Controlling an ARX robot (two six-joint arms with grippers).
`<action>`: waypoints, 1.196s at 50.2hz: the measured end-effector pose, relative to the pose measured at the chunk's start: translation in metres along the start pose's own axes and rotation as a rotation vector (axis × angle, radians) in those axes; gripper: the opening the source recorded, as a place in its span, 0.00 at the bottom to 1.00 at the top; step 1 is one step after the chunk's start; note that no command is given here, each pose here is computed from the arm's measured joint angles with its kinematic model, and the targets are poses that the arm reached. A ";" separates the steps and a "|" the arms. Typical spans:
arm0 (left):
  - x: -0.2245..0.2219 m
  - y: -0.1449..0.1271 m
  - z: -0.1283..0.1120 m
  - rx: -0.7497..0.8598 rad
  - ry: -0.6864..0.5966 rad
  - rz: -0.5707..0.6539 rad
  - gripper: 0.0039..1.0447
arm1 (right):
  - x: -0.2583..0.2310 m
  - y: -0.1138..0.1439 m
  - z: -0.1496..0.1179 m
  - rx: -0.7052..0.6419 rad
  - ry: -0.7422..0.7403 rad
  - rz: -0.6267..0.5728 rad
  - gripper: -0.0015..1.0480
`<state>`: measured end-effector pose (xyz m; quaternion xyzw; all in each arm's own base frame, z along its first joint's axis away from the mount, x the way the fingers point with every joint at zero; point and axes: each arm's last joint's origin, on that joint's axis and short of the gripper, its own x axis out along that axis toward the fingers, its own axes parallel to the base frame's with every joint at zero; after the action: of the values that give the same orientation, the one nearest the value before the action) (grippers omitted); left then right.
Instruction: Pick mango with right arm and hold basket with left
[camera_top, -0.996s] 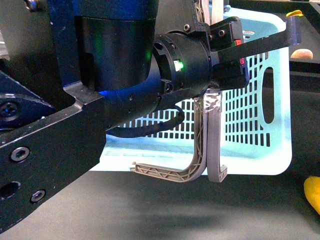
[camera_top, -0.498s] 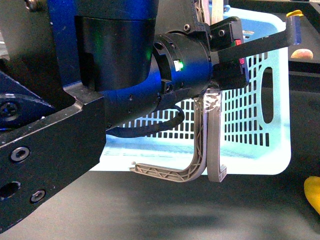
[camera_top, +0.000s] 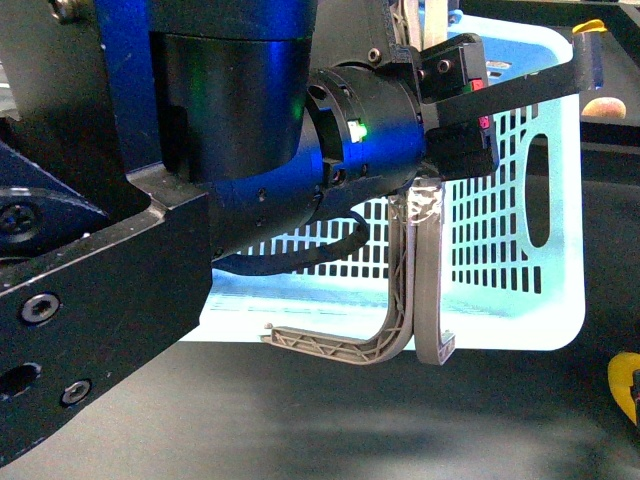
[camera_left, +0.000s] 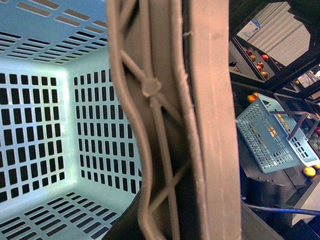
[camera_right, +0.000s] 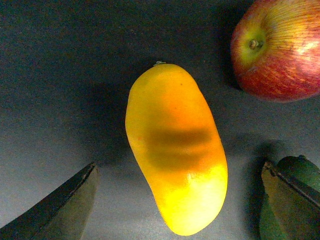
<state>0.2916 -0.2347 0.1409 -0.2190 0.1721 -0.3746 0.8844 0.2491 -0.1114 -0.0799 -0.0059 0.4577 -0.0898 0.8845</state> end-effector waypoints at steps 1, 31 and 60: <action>0.000 0.000 0.000 0.000 0.000 0.000 0.15 | 0.002 0.000 0.000 0.000 0.003 0.001 0.92; 0.000 0.000 0.000 0.000 0.000 0.000 0.15 | 0.043 -0.002 -0.006 0.026 0.042 -0.010 0.92; 0.000 0.000 0.000 0.000 0.000 0.000 0.15 | 0.029 -0.013 -0.010 0.112 0.035 -0.008 0.54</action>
<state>0.2916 -0.2347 0.1409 -0.2190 0.1721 -0.3748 0.8843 0.2554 -0.1282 -0.1078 0.0434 0.4675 -0.1189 0.8749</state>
